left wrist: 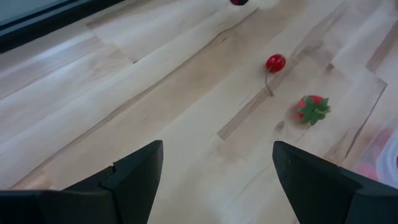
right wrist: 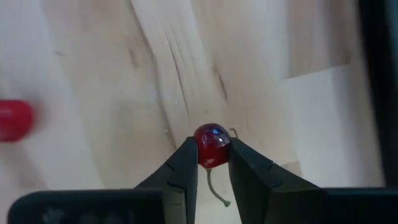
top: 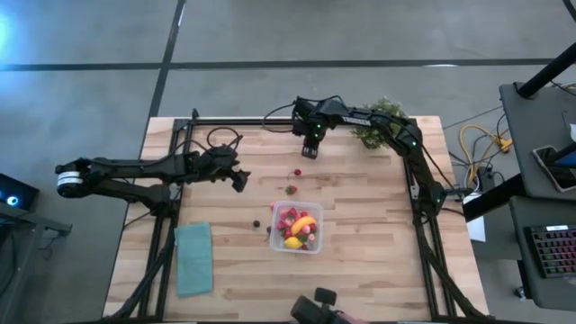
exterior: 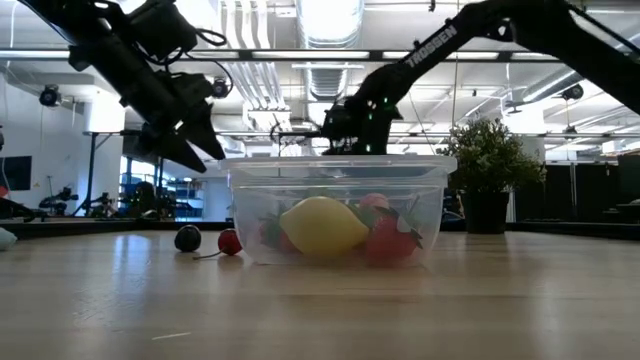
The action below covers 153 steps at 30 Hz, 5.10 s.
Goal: Pick and placing Produce into tupperware
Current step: Put the black and red cherry into the transparent container, then put the red cherry into the transparent container
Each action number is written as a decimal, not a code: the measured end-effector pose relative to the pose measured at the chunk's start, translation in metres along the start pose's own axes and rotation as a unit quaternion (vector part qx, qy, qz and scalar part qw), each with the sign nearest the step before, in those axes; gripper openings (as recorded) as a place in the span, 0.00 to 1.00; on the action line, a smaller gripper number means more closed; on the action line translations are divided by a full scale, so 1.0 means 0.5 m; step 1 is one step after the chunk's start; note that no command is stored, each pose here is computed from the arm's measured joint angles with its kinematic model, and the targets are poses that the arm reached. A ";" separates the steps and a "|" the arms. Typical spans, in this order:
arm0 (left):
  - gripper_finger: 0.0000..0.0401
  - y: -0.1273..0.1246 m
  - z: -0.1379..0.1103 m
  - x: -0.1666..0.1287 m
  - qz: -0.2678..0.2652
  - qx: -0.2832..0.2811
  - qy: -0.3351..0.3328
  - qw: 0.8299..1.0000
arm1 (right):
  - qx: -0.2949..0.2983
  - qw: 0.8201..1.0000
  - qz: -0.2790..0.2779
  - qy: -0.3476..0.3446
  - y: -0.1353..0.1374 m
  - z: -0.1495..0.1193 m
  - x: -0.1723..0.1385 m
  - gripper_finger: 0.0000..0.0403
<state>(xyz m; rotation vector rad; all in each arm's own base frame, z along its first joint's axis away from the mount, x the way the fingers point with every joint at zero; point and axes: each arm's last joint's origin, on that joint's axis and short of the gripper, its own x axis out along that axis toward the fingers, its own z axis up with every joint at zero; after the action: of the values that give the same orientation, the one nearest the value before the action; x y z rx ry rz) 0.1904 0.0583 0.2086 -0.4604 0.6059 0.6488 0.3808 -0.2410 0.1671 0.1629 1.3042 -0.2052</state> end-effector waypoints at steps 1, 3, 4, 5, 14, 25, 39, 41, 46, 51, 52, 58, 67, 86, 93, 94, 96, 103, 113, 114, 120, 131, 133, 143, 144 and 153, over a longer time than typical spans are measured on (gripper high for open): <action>0.72 -0.001 0.001 0.000 -0.002 -0.001 -0.004 1.000 | 0.002 1.000 -0.001 -0.004 0.003 0.003 -0.015 0.17; 0.72 -0.002 0.004 0.000 -0.007 -0.003 -0.010 1.000 | 0.001 1.000 -0.001 -0.012 0.014 0.009 -0.051 0.17; 0.72 -0.003 0.006 0.000 -0.010 -0.004 -0.014 1.000 | 0.000 1.000 -0.001 -0.018 0.021 0.012 -0.072 0.17; 0.72 -0.004 0.007 0.000 -0.011 -0.005 -0.017 1.000 | 0.000 1.000 0.003 -0.021 0.030 0.013 -0.094 0.17; 0.72 -0.007 0.013 0.000 -0.020 -0.009 -0.030 0.999 | -0.022 0.997 0.064 -0.029 0.198 -0.006 -0.251 0.19; 0.72 -0.010 0.015 -0.002 -0.031 -0.034 -0.028 0.999 | -0.111 0.989 0.101 -0.017 0.424 -0.036 -0.276 0.20; 0.72 -0.028 0.006 -0.006 -0.109 -0.078 0.022 0.991 | -0.103 0.990 0.091 0.010 0.539 -0.063 -0.160 0.25; 0.72 -0.028 0.006 -0.006 -0.109 -0.078 0.023 0.991 | -0.093 0.991 0.092 0.004 0.544 -0.063 -0.160 0.29; 0.72 -0.028 0.005 -0.006 -0.108 -0.074 0.024 0.991 | -0.078 0.993 0.084 -0.008 0.544 -0.058 -0.161 0.43; 0.72 -0.031 0.006 -0.005 -0.128 -0.031 0.020 0.991 | -0.069 0.995 0.056 -0.042 0.536 -0.048 -0.195 0.56; 0.72 -0.034 0.007 -0.003 -0.141 0.000 0.016 0.990 | -0.060 0.995 0.049 -0.055 0.532 -0.045 -0.210 0.58; 0.72 -0.056 0.026 0.017 -0.189 0.171 -0.043 0.966 | 0.025 0.986 -0.046 -0.158 0.483 -0.047 -0.326 0.65; 0.72 -0.106 0.082 0.122 -0.242 0.258 -0.033 0.935 | 0.195 0.941 -0.089 -0.260 0.387 -0.118 -0.483 0.66; 0.69 -0.133 0.142 0.335 -0.200 0.316 0.055 0.926 | 0.255 0.931 -0.158 -0.206 0.381 -0.193 -0.488 0.64; 0.56 -0.113 0.128 0.363 -0.189 0.318 0.077 0.926 | 0.251 0.934 -0.167 -0.190 0.380 -0.197 -0.468 0.62; 0.54 -0.112 0.129 0.365 -0.188 0.320 0.073 0.926 | 0.251 0.934 -0.168 -0.190 0.380 -0.198 -0.467 0.62; 0.51 -0.111 0.132 0.366 -0.180 0.321 0.065 0.927 | 0.250 0.935 -0.168 -0.189 0.380 -0.198 -0.467 0.62; 0.47 -0.112 0.133 0.366 -0.171 0.345 0.055 0.921 | 0.251 0.932 -0.175 -0.192 0.379 -0.198 -0.467 0.62; 0.47 -0.115 0.126 0.366 -0.175 0.346 0.058 0.920 | 0.255 0.930 -0.178 -0.195 0.378 -0.198 -0.467 0.61; 0.47 -0.116 0.124 0.365 -0.176 0.347 0.060 0.919 | 0.256 0.930 -0.177 -0.195 0.378 -0.198 -0.467 0.61; 0.47 -0.123 0.106 0.389 -0.181 0.350 0.071 0.916 | 0.258 0.929 -0.177 -0.195 0.378 -0.198 -0.467 0.61; 0.46 -0.136 0.128 0.391 -0.177 0.352 0.054 0.918 | 0.261 0.929 -0.178 -0.194 0.378 -0.198 -0.465 0.60; 0.43 -0.135 0.126 0.391 -0.176 0.352 0.057 0.917 | 0.261 0.929 -0.178 -0.194 0.378 -0.198 -0.464 0.60; 0.22 -0.132 0.115 0.397 -0.177 0.351 0.068 0.917 | 0.260 0.929 -0.178 -0.193 0.378 -0.199 -0.464 0.59; 0.21 -0.132 0.114 0.397 -0.177 0.351 0.069 0.917 | 0.260 0.929 -0.178 -0.193 0.378 -0.199 -0.464 0.59; 0.20 -0.135 0.149 0.329 -0.177 0.351 0.077 0.916 | 0.256 0.931 -0.180 -0.190 0.378 -0.200 -0.461 0.59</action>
<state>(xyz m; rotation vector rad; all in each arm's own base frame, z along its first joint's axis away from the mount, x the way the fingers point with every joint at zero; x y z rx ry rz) 0.3687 0.1215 0.1705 0.0626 0.8308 0.0229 0.2751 -0.0207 0.3652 0.3089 0.8616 -0.8537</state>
